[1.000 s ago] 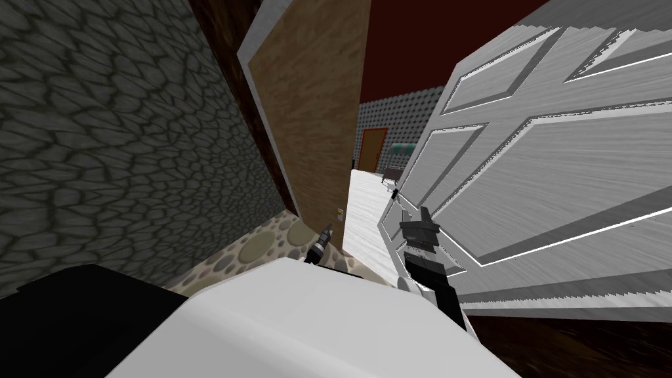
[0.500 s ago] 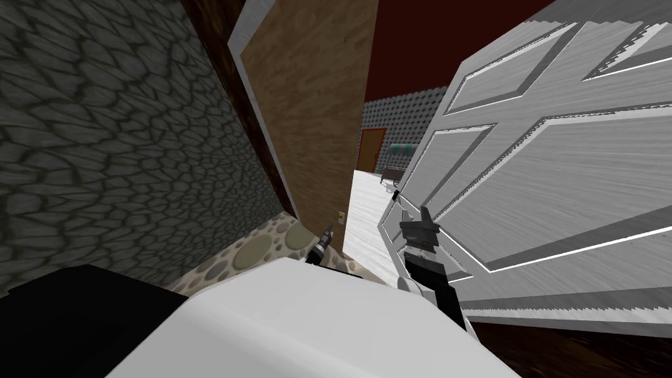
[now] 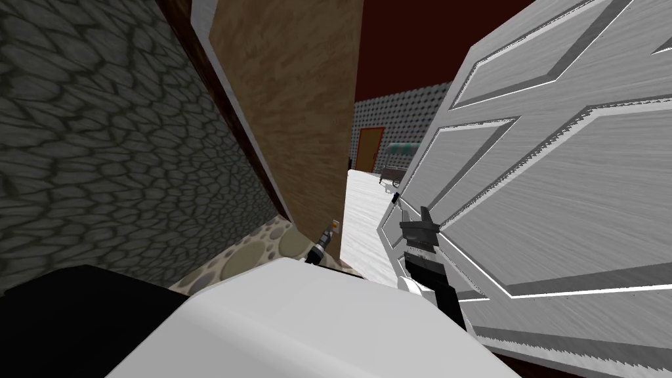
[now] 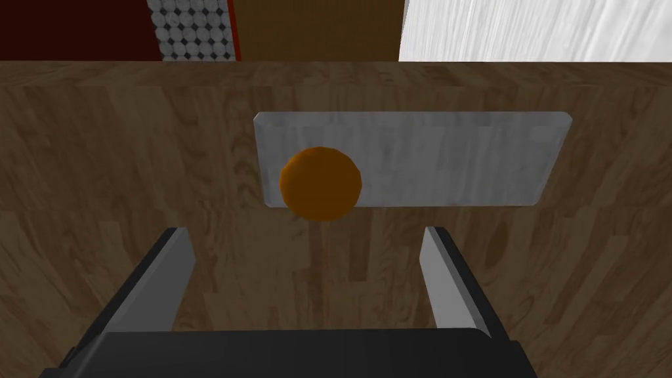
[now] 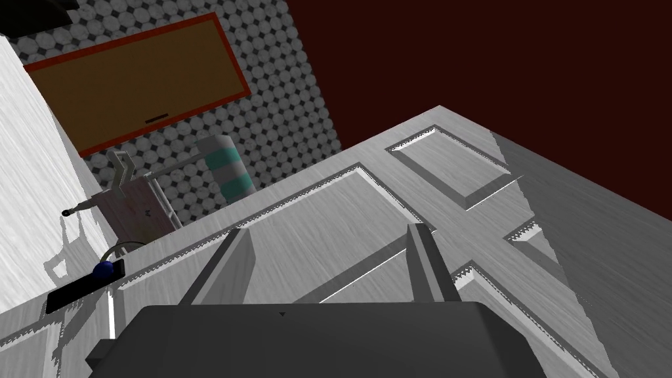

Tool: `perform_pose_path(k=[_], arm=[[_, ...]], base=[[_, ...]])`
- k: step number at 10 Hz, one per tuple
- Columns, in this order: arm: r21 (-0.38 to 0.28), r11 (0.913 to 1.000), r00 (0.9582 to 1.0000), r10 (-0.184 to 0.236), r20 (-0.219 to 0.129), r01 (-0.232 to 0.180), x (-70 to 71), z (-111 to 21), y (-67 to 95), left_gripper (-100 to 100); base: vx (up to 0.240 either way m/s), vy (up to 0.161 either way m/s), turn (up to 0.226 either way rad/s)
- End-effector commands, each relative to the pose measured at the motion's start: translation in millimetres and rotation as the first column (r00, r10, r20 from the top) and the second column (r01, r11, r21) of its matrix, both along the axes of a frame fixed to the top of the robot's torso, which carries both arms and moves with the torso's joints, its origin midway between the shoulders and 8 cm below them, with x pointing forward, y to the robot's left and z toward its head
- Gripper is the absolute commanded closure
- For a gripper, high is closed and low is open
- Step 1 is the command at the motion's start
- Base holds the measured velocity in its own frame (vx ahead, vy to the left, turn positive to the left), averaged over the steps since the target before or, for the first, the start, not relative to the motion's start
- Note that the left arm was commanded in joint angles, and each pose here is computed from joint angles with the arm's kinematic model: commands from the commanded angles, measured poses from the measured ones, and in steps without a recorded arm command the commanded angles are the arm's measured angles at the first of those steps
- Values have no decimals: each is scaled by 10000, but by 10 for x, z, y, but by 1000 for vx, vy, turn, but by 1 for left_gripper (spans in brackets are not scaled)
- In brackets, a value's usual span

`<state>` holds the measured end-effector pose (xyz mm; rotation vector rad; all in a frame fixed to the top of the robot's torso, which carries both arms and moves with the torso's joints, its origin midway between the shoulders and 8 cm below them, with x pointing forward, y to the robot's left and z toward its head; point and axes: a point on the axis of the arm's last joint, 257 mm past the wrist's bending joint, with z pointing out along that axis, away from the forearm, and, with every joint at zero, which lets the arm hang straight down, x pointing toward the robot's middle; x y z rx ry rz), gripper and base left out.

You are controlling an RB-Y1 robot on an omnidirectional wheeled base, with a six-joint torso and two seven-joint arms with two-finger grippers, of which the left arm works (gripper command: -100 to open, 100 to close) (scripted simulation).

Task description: Push the door open

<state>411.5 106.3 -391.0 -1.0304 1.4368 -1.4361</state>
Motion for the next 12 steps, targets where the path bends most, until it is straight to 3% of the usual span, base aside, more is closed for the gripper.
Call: perform_pose_path(k=[1,3,4,9,12], arm=[[-33,10000,10000,45,-5,-45,9,-3,0,-100],[-53,10000,10000,58,-8,-58,12,-4,-4,-100],[-53,10000,10000,58,-8,-58,12,-4,-4,100],[-53,10000,10000,58,-8,-58,12,-4,-4,100],[132,9994,9995,316,-36,-316,53,-33,141,100]], base=[[198,-78,-27],[138,-46,-10],[-18,2,2],[-14,5,-3],[134,-64,38]])
